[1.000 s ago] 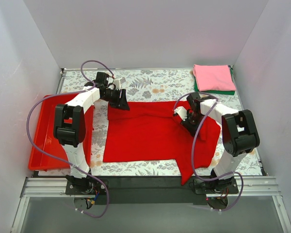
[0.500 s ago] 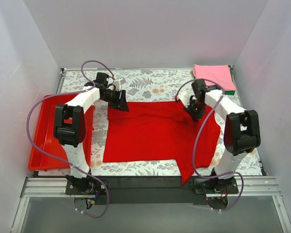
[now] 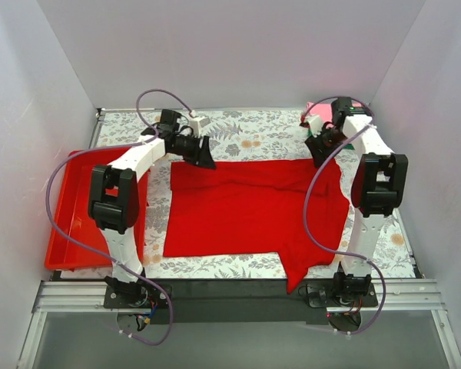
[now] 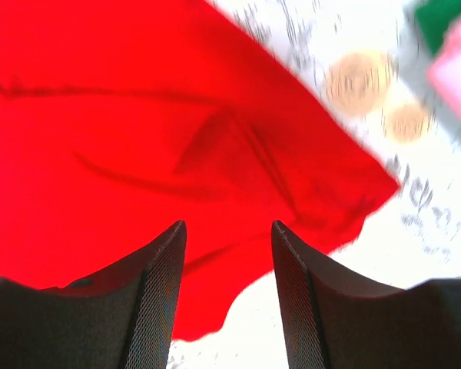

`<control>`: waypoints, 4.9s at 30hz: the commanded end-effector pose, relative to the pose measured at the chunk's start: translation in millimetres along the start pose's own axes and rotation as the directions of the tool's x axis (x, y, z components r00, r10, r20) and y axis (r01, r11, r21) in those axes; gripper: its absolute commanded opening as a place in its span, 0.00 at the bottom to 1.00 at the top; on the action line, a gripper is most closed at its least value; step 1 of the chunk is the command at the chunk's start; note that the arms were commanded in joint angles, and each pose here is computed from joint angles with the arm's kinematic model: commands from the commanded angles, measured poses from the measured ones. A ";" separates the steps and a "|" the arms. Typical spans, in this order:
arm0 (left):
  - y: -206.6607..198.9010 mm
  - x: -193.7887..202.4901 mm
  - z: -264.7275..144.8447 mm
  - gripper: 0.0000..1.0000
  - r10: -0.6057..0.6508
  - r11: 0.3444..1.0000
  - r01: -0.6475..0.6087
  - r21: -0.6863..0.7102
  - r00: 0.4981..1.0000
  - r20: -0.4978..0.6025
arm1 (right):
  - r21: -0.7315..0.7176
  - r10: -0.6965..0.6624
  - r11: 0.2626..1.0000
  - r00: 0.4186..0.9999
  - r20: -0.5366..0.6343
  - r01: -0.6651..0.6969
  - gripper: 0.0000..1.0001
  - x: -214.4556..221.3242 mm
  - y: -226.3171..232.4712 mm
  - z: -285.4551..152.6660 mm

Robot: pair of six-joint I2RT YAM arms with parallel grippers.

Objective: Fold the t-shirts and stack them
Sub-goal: Fold the tshirt

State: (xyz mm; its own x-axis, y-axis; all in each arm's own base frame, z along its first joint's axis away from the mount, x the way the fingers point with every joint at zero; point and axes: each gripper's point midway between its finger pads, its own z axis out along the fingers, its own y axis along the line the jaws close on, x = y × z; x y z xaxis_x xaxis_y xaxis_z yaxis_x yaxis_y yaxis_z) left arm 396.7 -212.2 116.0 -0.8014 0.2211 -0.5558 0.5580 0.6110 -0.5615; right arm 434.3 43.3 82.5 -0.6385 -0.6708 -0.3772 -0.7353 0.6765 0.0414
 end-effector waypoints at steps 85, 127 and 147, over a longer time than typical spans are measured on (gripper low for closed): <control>-179.5 -73.8 290.4 0.19 0.732 0.647 -0.759 -0.076 0.590 0.340 | -0.231 0.524 0.836 0.850 0.063 -0.498 0.13 58.0 -22.3 24.2; -248.5 9.9 164.1 0.00 0.699 0.529 -0.799 0.286 0.602 0.386 | -0.339 0.285 0.905 0.958 0.029 -0.259 0.20 100.9 83.7 -42.8; -138.9 28.4 56.3 0.28 0.442 0.884 -0.452 0.121 0.892 0.098 | -0.222 0.198 0.957 0.979 0.036 -0.186 0.44 78.3 60.7 -61.2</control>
State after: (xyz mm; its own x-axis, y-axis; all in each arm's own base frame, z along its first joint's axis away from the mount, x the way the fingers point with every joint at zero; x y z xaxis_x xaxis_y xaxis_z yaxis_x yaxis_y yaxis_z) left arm 283.4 -374.6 127.2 -0.3083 0.4171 -0.8550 0.9512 0.1423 -0.2737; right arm 316.4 5.1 117.9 -0.7277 -0.5471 -0.4138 -0.6748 0.6791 0.2889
